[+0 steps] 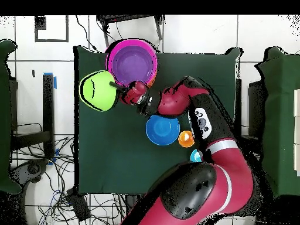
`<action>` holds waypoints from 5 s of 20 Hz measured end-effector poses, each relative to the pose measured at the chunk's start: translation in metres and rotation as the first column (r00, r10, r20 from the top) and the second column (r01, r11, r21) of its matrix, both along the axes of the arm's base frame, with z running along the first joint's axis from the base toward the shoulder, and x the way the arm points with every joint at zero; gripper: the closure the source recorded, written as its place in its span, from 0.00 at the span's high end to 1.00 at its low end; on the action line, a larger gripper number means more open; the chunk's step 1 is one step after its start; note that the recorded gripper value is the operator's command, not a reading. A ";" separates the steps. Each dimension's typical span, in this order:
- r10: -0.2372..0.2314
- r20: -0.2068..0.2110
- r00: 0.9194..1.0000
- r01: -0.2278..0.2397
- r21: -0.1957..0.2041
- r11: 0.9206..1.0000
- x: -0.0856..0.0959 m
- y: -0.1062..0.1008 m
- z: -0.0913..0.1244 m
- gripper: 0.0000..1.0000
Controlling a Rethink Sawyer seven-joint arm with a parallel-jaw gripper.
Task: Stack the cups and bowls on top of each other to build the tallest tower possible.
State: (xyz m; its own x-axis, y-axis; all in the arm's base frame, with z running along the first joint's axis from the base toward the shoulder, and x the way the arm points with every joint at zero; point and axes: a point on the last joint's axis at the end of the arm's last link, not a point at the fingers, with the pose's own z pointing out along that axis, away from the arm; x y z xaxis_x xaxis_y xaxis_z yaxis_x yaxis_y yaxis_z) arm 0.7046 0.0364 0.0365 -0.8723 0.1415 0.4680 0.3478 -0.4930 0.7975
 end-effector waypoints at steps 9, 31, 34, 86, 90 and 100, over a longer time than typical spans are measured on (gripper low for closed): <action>-0.003 0.002 1.000 0.003 -0.005 1.000 0.002 -0.004 -0.001 0.00; -0.034 -0.046 0.998 0.035 0.021 0.999 -0.010 -0.021 -0.026 0.00; -0.039 -0.052 0.998 0.040 0.025 0.999 -0.011 -0.023 -0.029 0.00; 0.035 -0.128 0.991 -0.019 0.123 0.992 -0.020 -0.032 -0.028 0.00; 0.037 -0.130 0.991 -0.021 0.124 0.992 -0.021 -0.031 -0.029 0.00; 0.044 -0.138 0.989 -0.026 0.129 0.991 -0.025 -0.028 -0.030 0.00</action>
State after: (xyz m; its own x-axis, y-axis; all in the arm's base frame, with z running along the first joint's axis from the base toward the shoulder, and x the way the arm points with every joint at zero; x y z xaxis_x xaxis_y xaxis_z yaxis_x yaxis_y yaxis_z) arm 0.6794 0.0083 0.0068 -0.8000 0.0440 0.5984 0.4709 -0.5721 0.6716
